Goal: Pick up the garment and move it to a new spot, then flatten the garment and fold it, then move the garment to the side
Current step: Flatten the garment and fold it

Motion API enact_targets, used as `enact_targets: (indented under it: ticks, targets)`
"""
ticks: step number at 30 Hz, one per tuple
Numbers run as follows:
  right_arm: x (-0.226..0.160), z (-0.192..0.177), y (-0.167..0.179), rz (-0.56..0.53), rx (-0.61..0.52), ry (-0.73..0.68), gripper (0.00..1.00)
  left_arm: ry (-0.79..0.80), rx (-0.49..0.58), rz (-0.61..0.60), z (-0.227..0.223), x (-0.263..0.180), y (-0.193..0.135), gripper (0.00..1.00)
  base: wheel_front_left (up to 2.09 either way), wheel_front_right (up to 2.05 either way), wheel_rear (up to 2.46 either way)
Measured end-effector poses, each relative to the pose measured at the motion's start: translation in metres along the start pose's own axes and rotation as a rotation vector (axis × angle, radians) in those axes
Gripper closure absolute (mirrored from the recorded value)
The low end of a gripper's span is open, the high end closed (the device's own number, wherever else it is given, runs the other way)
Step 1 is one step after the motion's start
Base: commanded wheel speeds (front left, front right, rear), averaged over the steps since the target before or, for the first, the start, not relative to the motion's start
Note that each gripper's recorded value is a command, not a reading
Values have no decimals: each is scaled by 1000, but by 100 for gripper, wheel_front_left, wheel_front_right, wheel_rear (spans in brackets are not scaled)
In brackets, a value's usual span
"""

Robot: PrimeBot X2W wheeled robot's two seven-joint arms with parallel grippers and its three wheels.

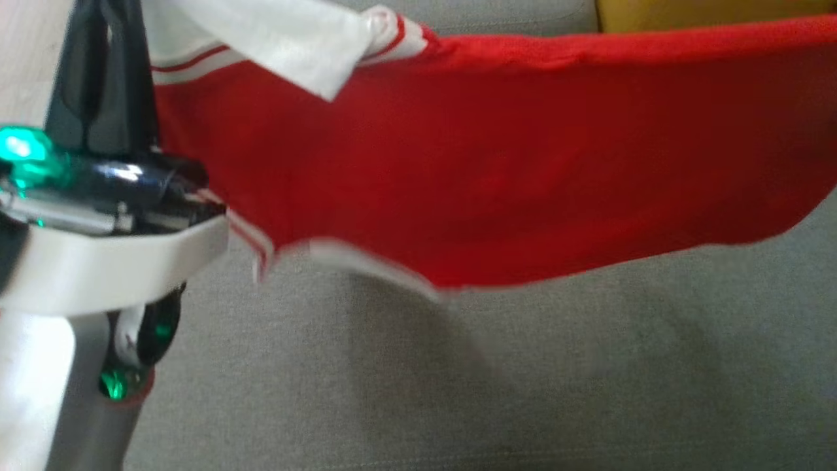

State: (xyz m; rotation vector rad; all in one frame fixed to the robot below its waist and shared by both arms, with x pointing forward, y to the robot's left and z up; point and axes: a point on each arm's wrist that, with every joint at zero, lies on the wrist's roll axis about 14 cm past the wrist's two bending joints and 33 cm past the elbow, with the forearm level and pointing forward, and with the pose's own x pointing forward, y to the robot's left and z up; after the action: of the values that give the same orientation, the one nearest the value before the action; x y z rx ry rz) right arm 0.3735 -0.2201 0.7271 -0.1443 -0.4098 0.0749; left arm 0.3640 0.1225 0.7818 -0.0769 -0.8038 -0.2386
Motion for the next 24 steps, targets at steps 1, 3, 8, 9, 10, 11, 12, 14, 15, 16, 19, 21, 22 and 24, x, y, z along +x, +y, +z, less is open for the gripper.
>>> enact_targets:
  ticks: [1, 3, 8, 9, 10, 11, 12, 14, 15, 16, 19, 21, 22, 24]
  targets:
    - [1, 5, -1, -1, 3, -12, 100, -12, 2, -5, 4, 3, -1, 100, 0, 0, 0]
    - [4, 12, -2, -1, 10, -28, 100, -30, 7, -19, 11, 10, -3, 100, 0, 0, 0]
    - [18, 1, -2, 17, 61, 9, 100, 27, -22, -62, -11, 26, -8, 100, 0, 0, 0]
    - [23, -7, -1, 23, 79, 28, 100, 53, -39, -64, -22, 30, -9, 100, 0, 0, 0]
    - [28, -14, 0, 27, 97, 47, 100, 77, -56, -64, -32, 34, -9, 100, 0, 0, 0]
    - [33, -22, 2, 37, 111, 67, 100, 93, -77, -57, -42, 38, -9, 100, 0, 0, 0]
    - [46, -38, 9, 61, 138, 102, 100, 132, -98, -61, -65, 48, -10, 100, 0, 0, 0]
    - [62, -50, 15, 76, 158, 119, 100, 165, -105, -62, -88, 60, -9, 100, 0, 0, 0]
    - [70, -53, 17, 83, 164, 120, 100, 177, -105, -58, -98, 66, -7, 100, 0, 0, 0]
    - [79, -55, 19, 88, 169, 118, 100, 188, -102, -55, -107, 72, -6, 100, 0, 0, 0]
    - [108, -50, 25, 99, 195, 77, 100, 210, -90, -43, -129, 92, 0, 100, 0, 0, 0]
    - [127, -43, 32, 108, 215, 37, 100, 209, -80, -22, -134, 108, 5, 100, 0, 0, 0]
    - [136, -40, 34, 109, 230, 23, 100, 203, -69, -14, -135, 116, 8, 100, 0, 0, 0]
    - [152, -41, 37, 108, 240, 9, 100, 205, -50, -7, -138, 129, 12, 100, 0, 0, 0]
